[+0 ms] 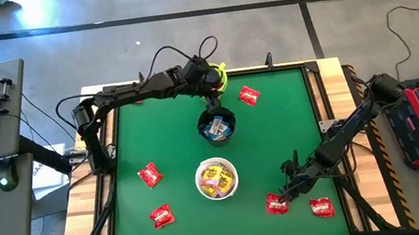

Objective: Sort candy by brand, put in halloween buckets
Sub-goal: Put the red candy into the green bucket

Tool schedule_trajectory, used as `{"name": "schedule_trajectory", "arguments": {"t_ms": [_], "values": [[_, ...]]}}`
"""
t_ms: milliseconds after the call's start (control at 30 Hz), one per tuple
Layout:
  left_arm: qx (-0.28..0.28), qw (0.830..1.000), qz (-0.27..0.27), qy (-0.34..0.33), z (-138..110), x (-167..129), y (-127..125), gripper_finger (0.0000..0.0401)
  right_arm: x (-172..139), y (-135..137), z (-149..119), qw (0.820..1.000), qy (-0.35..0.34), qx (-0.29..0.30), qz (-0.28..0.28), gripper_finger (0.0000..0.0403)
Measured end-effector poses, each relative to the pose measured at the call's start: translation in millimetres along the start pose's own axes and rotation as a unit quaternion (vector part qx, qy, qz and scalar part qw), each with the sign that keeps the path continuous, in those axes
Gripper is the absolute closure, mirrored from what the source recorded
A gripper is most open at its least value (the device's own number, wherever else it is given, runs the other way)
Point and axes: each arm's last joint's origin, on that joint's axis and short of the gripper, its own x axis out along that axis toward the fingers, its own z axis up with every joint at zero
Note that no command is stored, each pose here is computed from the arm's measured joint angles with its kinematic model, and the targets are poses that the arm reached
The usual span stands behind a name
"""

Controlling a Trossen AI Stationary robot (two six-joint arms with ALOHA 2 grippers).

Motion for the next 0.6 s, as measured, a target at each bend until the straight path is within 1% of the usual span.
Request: {"name": "schedule_trajectory", "arguments": {"t_ms": [267,333,433,533,600], "values": [[-0.004,1.0,-0.001,0.005,-1,0,0,0.028,17,4,0,1.0,0.006,-0.001,0.016,0.0277],[-0.004,1.0,-0.001,0.005,-1,0,-1,0.028,19,4,0,1.0,0.006,-0.005,0.02,0.0285],[-0.005,1.0,-0.001,0.006,-1,0,-1,0.028,20,5,0,1.0,0.006,-0.01,0.023,0.0323],[-0.008,1.0,-0.001,0.006,-1,0,-1,0.028,20,5,0,0.999,0.005,-0.021,0.026,0.0384],[-0.007,1.0,-0.002,0.007,-1,0,-2,0.0282,19,8,-1,0.999,0.005,-0.032,0.029,0.0393]]}}
